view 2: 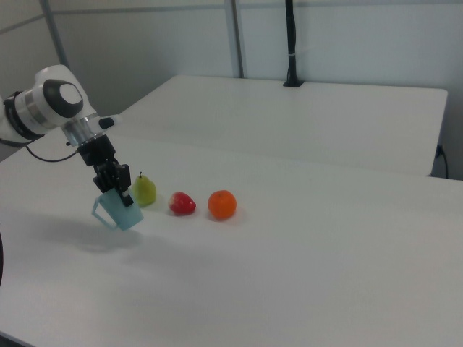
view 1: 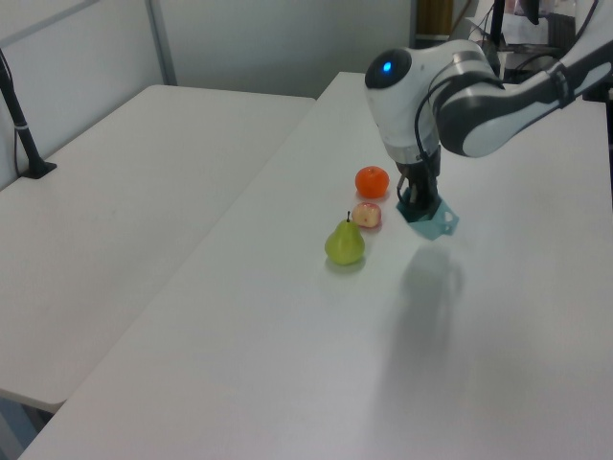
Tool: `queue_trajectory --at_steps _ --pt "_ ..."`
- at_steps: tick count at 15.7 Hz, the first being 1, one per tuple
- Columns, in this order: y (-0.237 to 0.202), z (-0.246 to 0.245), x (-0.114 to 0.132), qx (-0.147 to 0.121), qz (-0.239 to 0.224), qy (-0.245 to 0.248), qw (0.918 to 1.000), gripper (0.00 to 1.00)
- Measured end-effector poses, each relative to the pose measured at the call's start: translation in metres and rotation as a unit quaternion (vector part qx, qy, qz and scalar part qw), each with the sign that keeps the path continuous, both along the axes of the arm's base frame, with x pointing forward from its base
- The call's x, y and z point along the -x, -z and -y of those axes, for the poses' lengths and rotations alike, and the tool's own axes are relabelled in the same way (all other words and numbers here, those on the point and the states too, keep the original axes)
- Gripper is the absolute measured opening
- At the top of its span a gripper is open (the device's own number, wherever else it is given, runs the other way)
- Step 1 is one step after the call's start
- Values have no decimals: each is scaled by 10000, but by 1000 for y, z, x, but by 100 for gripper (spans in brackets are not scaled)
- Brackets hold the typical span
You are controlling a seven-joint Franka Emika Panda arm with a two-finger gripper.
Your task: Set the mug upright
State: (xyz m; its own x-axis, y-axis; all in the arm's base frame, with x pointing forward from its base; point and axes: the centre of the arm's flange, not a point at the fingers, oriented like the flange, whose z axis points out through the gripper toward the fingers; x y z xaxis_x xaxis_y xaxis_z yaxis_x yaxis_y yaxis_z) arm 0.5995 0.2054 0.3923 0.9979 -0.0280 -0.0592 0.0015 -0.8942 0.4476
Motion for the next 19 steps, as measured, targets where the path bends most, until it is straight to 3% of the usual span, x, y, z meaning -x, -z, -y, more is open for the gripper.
queue_trajectory --at_steps 3,6,9,12,14,19 --pt "-4 6 -13 -889 12 -128 9960 11" --pt "3 10 -15 -1467 -227 -534 9875 11" --pt "19 13 -13 -1636 -444 -943 9810 11" --pt "25 15 -12 -1652 -500 -1052 9794 16" --pt "22 19 -14 -1655 -476 -1037 9796 28" --pt "-11 38 -14 -1621 -317 -938 9818 77"
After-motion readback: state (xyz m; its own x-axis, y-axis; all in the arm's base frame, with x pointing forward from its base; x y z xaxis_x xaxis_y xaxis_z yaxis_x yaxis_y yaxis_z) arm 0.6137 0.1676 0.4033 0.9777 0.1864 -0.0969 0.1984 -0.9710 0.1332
